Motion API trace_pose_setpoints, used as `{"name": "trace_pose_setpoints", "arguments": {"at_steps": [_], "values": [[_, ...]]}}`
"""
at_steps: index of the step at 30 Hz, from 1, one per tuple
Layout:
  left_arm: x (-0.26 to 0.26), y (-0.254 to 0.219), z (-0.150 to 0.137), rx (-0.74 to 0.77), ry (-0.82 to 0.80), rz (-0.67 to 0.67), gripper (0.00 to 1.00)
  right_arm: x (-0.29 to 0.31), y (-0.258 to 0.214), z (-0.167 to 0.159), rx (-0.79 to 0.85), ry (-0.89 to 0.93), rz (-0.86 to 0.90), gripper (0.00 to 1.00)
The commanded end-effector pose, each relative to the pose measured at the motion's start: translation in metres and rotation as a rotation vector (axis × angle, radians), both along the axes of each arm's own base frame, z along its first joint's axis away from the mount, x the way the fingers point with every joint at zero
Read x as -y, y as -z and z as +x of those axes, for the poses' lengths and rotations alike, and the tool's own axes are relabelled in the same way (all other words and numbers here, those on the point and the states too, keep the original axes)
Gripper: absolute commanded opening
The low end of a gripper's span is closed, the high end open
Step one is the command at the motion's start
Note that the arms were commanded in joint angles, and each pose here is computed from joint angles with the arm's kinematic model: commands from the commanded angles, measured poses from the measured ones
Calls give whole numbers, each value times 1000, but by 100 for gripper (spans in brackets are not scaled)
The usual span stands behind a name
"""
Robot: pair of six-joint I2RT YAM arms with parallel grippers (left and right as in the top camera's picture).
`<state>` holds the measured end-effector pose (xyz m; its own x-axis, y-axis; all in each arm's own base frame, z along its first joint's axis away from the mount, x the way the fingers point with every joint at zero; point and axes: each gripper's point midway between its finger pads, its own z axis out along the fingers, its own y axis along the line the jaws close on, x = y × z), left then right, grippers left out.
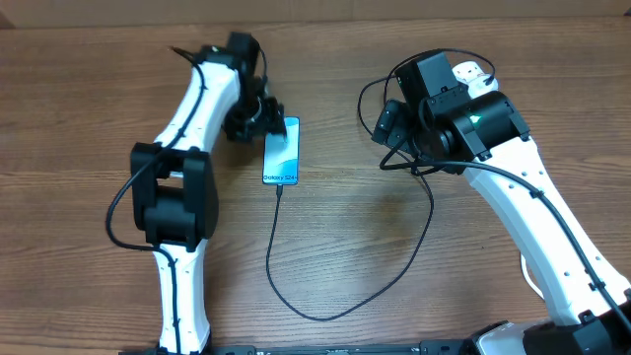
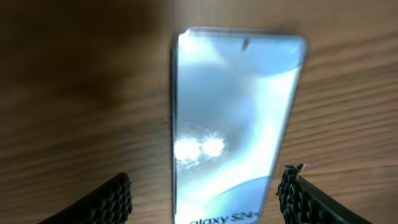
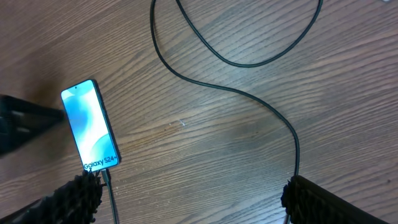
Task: Plug charger to phone and switch on socket
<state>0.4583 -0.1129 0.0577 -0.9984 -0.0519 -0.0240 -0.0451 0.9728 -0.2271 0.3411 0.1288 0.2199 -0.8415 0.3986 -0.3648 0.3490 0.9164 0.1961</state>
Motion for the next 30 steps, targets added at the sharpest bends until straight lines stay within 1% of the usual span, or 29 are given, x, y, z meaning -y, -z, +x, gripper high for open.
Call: {"name": "trace_pose_setpoints", "arguments": {"at_steps": [1,2,3,4,7,9,11,14,18,20,25,28,30], "values": [[-4,-74,20,140,-52,-80,71,1,-6,3,18,11,10,98],[-5,-91,20,162,-55,-98,71,1,-6,3,19,10,10,100],[-7,-118,15,188,-60,-118,72,1,-6,3,18,9,13,100],[-9,-130,9,192,-63,-119,73,-2,-6,3,13,-4,21,100],[-12,-155,-8,203,-68,-116,81,-20,-8,1,-1,-165,95,100],[-13,-164,-14,211,-67,-116,100,-21,-12,2,-6,-187,154,100],[-14,-168,-16,217,-67,-110,100,-11,-20,7,-1,-182,181,100],[-14,-168,-16,217,-67,-111,100,22,-39,17,1,-139,188,100],[-13,-168,-16,216,-66,-111,100,73,-59,37,2,-63,138,100],[-13,-168,-16,216,-66,-111,100,106,-63,55,28,23,86,100],[-13,-168,-16,217,-66,-111,100,187,-54,91,101,226,-96,100],[-13,-168,-16,216,-66,-111,100,223,-40,107,103,311,-184,100],[-13,-168,-16,217,-65,-111,100,239,-26,118,97,344,-211,100]]}}
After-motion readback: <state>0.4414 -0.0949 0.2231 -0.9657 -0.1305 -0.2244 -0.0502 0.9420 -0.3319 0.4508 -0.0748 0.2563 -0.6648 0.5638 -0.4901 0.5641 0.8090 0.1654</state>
